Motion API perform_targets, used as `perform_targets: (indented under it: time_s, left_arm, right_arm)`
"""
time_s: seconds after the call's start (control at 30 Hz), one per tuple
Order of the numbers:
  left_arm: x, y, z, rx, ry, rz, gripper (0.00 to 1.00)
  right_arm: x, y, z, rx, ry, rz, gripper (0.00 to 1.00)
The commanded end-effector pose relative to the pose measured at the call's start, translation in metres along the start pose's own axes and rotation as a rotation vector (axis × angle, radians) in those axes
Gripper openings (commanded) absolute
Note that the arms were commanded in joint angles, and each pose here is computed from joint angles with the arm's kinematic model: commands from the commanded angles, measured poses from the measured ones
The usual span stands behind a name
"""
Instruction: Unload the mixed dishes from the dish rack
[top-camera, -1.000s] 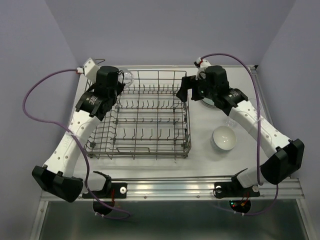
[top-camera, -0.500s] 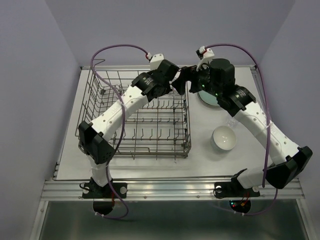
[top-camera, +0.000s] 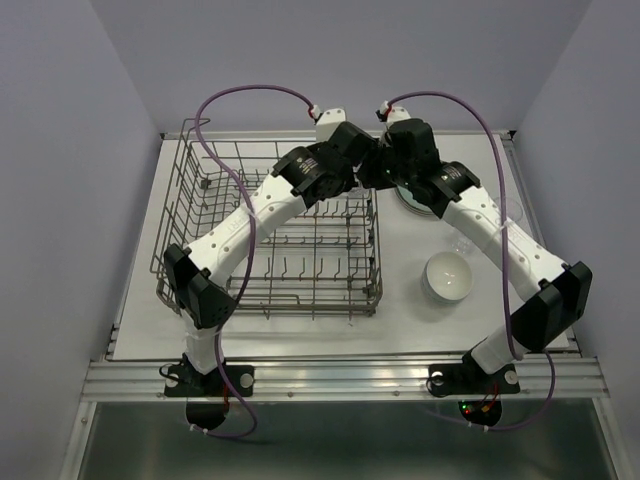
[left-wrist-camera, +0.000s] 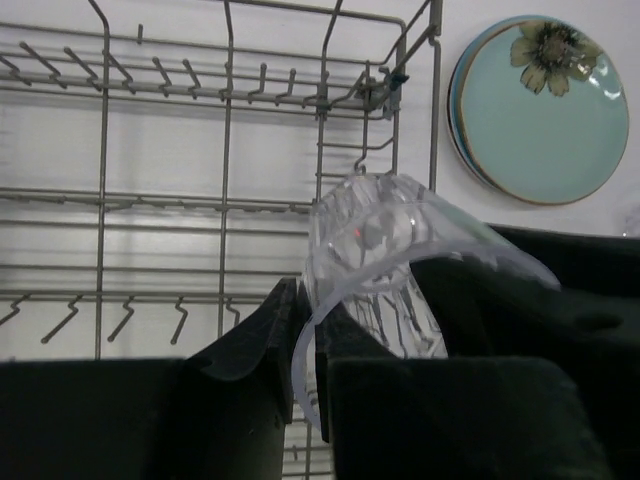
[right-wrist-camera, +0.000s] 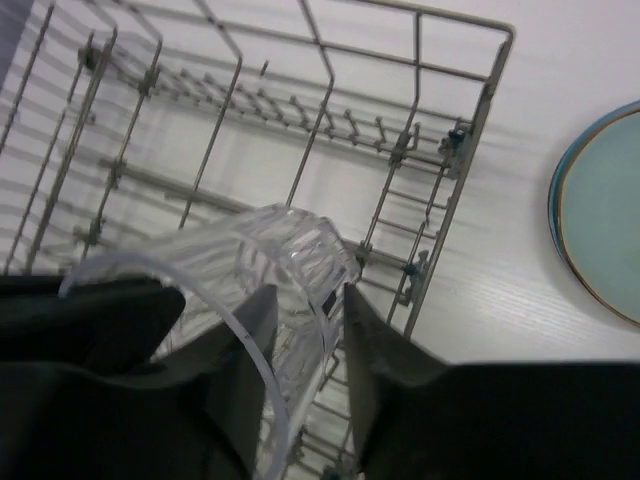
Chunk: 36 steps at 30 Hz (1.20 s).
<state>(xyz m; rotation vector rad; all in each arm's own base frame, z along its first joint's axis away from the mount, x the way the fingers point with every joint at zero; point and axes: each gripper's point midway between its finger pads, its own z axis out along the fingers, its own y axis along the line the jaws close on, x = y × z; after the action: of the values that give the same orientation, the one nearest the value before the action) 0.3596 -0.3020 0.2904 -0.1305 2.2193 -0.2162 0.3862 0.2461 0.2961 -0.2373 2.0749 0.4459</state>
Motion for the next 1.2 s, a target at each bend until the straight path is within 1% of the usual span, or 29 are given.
perform_targets:
  time_s: [0.0,0.03,0.07,0.13,0.17,0.2,0.23,0.27,0.33,0.37,0.4,0.43,0.5,0.53,0.6,0.63,0.73,0.77,0.8,0.83,0.9,1.0,1.17]
  left_arm:
    - [-0.043,-0.005,-0.032,0.069,-0.117,-0.075,0.00]
    - [-0.044,-0.004,-0.033,0.064,-0.120,-0.079,0.04]
    - [-0.044,-0.004,-0.033,0.064,-0.120,-0.079,0.22]
    - [-0.043,-0.003,-0.034,0.066,-0.120,-0.085,0.49]
    - [-0.046,-0.003,-0.038,0.074,-0.125,-0.089,0.72]
    - [-0.044,-0.001,-0.038,0.072,-0.124,-0.087,0.84]
    - [-0.045,0.001,-0.040,0.070,-0.129,-0.092,0.89]
    - [-0.048,0.003,-0.045,0.073,-0.139,-0.099,0.99]
    - [-0.050,0.012,-0.053,0.068,-0.153,-0.113,0.99]
    - [-0.047,0.016,-0.053,0.060,-0.152,-0.114,0.99]
    - [-0.048,0.019,-0.056,0.057,-0.162,-0.122,0.99]
    - [-0.054,0.025,-0.067,0.071,-0.181,-0.142,0.99]
    - [-0.052,0.034,-0.069,0.064,-0.193,-0.156,0.99]
    - [-0.052,0.038,-0.073,0.070,-0.198,-0.162,0.99]
    - [-0.053,0.055,-0.078,0.068,-0.213,-0.195,0.99]
    - [-0.059,0.070,-0.085,0.064,-0.235,-0.225,0.99]
    - [-0.056,0.108,-0.086,0.018,-0.255,-0.287,0.99]
    - [-0.052,0.110,-0.088,0.029,-0.250,-0.291,0.99]
    - [-0.044,0.126,-0.078,0.001,-0.237,-0.314,0.99]
    - [-0.046,0.137,-0.086,0.009,-0.254,-0.341,0.99]
    - [-0.041,0.160,-0.087,-0.017,-0.265,-0.377,0.99]
    - [-0.033,0.182,-0.087,-0.067,-0.269,-0.396,0.99]
    - [-0.027,0.197,-0.089,-0.101,-0.270,-0.412,0.99]
  right_arm:
    - [-0.019,0.001,-0.009,0.026,-0.048,0.021,0.26]
    - [-0.020,-0.004,-0.009,0.055,-0.058,0.029,0.21]
    - [-0.022,-0.014,-0.011,0.110,-0.076,0.037,0.15]
    - [-0.027,-0.021,-0.016,0.153,-0.097,0.048,0.11]
    - [-0.029,-0.031,-0.017,0.208,-0.111,0.050,0.09]
    - [-0.031,-0.036,-0.020,0.236,-0.120,0.049,0.08]
    - [-0.031,-0.042,-0.022,0.269,-0.127,0.048,0.06]
    - [-0.035,-0.062,-0.024,0.333,-0.137,0.062,0.04]
    - [-0.034,-0.078,-0.027,0.334,-0.119,0.087,0.02]
    - [-0.036,-0.101,-0.029,0.362,-0.122,0.127,0.02]
    - [-0.031,-0.111,-0.030,0.368,-0.108,0.142,0.02]
    - [-0.032,-0.117,-0.035,0.362,-0.112,0.160,0.02]
    - [-0.021,-0.143,-0.037,0.412,-0.091,0.183,0.02]
    - [-0.023,-0.146,-0.039,0.412,-0.096,0.194,0.02]
    - [-0.004,-0.157,-0.034,0.405,-0.043,0.215,0.02]
    - [0.010,-0.162,-0.030,0.413,-0.011,0.227,0.02]
    - [0.044,-0.166,-0.013,0.368,0.079,0.272,0.02]
    - [0.047,-0.163,-0.009,0.350,0.094,0.277,0.02]
    - [0.065,-0.165,0.001,0.344,0.137,0.284,0.02]
    - [0.074,-0.163,0.006,0.330,0.163,0.291,0.02]
    - [0.096,-0.165,0.018,0.329,0.227,0.306,0.02]
    - [0.119,-0.172,0.021,0.360,0.277,0.304,0.02]
    - [0.159,-0.181,0.020,0.404,0.357,0.304,0.08]
